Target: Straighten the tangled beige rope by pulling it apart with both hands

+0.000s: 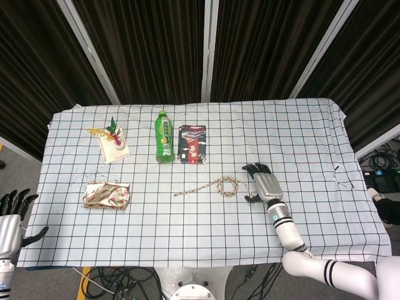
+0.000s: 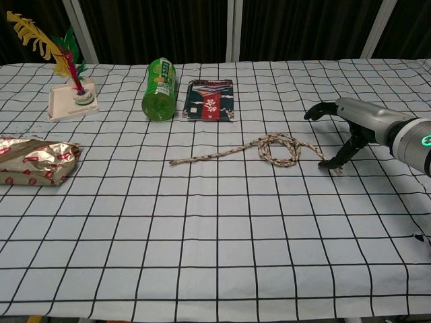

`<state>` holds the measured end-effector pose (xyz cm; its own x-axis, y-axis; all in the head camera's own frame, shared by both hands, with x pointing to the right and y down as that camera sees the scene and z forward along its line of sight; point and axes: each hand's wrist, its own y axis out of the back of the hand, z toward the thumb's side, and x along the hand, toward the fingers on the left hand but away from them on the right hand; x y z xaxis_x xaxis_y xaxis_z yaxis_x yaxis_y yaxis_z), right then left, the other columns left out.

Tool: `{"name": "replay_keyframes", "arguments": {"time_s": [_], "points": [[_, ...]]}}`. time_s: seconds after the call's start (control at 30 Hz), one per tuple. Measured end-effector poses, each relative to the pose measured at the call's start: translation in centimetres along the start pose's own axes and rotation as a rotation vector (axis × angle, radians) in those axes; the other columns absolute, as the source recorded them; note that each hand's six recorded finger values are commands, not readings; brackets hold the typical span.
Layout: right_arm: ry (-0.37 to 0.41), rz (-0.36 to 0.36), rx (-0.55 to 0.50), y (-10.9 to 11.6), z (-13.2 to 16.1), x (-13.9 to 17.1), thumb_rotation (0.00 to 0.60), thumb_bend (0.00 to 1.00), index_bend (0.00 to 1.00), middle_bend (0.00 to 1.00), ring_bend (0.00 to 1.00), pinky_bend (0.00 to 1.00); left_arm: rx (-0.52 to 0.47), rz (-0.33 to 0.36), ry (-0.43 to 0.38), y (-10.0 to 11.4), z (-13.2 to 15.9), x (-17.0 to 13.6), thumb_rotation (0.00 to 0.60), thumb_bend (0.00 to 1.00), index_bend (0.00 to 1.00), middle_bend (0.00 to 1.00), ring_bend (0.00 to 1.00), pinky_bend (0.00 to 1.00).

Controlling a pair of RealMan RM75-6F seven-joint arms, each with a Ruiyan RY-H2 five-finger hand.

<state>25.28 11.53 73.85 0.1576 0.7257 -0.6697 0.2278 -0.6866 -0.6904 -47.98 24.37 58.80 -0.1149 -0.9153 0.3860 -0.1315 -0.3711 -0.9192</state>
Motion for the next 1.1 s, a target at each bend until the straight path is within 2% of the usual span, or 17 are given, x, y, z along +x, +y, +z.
{"name": "replay_keyframes", "arguments": {"time_s": [0.5, 0.8, 1.1], "points": [[-0.098, -0.034, 0.066, 1.6, -3.7, -0.4, 0.600, 0.19, 0.17, 0.12, 0.00, 0.00, 0.002, -0.003, 0.002, -0.1, -0.1, 0.1, 0.600, 0.12, 0.21, 0.09, 0.00, 0.00], [-0.041, -0.037, 0.047, 1.6, -1.8, -0.2, 0.600, 0.22, 0.38, 0.15, 0.00, 0.00, 0.003, 0.002, 0.006, 0.1, -0.2, 0.0, 0.600, 0.12, 0.21, 0.09, 0.00, 0.00], [-0.056, -0.021, 0.040, 0.3, -1.2, -1.8, 0.600, 0.25, 0.46, 0.16, 0.00, 0.00, 0.002, -0.002, 0.017, 0.0, -0.6, -0.2, 0.600, 0.12, 0.21, 0.09, 0.00, 0.00]]}}
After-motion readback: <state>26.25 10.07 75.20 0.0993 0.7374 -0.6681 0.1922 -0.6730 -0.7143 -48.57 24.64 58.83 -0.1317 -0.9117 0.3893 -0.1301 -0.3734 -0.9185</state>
